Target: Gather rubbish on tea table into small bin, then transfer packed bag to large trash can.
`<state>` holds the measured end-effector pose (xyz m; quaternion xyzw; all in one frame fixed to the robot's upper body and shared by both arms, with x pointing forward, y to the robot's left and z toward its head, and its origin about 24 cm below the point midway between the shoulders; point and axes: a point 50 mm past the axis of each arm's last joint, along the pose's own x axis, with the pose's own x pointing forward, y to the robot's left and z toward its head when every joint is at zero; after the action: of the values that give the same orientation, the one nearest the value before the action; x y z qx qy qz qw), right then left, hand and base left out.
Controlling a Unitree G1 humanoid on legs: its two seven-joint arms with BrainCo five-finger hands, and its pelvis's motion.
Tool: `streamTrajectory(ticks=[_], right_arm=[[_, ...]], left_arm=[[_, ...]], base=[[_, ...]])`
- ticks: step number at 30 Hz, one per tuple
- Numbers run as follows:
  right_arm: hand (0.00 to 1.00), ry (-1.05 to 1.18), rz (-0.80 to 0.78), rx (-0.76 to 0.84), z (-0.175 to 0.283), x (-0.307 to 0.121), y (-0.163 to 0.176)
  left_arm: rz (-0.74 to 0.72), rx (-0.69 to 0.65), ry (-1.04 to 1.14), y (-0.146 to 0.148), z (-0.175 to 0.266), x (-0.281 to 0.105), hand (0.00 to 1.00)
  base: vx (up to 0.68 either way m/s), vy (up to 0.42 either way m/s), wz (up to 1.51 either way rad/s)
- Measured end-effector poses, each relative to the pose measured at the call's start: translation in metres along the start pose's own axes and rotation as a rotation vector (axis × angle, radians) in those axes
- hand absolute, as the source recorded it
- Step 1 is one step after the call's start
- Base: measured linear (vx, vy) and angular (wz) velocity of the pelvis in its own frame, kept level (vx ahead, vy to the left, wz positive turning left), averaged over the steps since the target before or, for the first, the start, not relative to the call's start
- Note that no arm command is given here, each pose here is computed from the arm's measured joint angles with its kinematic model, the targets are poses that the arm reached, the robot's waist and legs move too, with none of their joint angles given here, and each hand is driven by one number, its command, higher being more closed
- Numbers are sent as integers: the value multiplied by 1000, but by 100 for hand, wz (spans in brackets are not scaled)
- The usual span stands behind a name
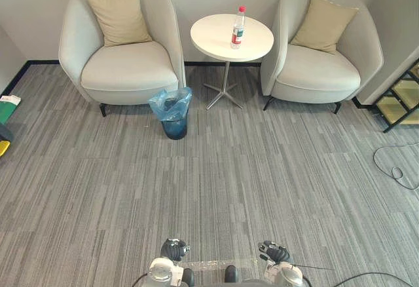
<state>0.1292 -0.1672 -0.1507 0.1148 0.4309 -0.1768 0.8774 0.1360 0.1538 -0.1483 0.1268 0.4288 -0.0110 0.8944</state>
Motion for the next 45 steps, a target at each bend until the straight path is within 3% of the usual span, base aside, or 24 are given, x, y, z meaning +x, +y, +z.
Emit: streamTrajectory(ticks=[39, 45], right_arm=[[0, -10, -13, -11, 2, 1, -7], [0, -51, -13, -7, 12, 2, -13]], left_arm=[[-6, -3, 31, 3, -3, 1, 0], [11, -52, -48, 5, 18, 5, 0]], base=[[-9, -17, -6], [143, -77, -16]])
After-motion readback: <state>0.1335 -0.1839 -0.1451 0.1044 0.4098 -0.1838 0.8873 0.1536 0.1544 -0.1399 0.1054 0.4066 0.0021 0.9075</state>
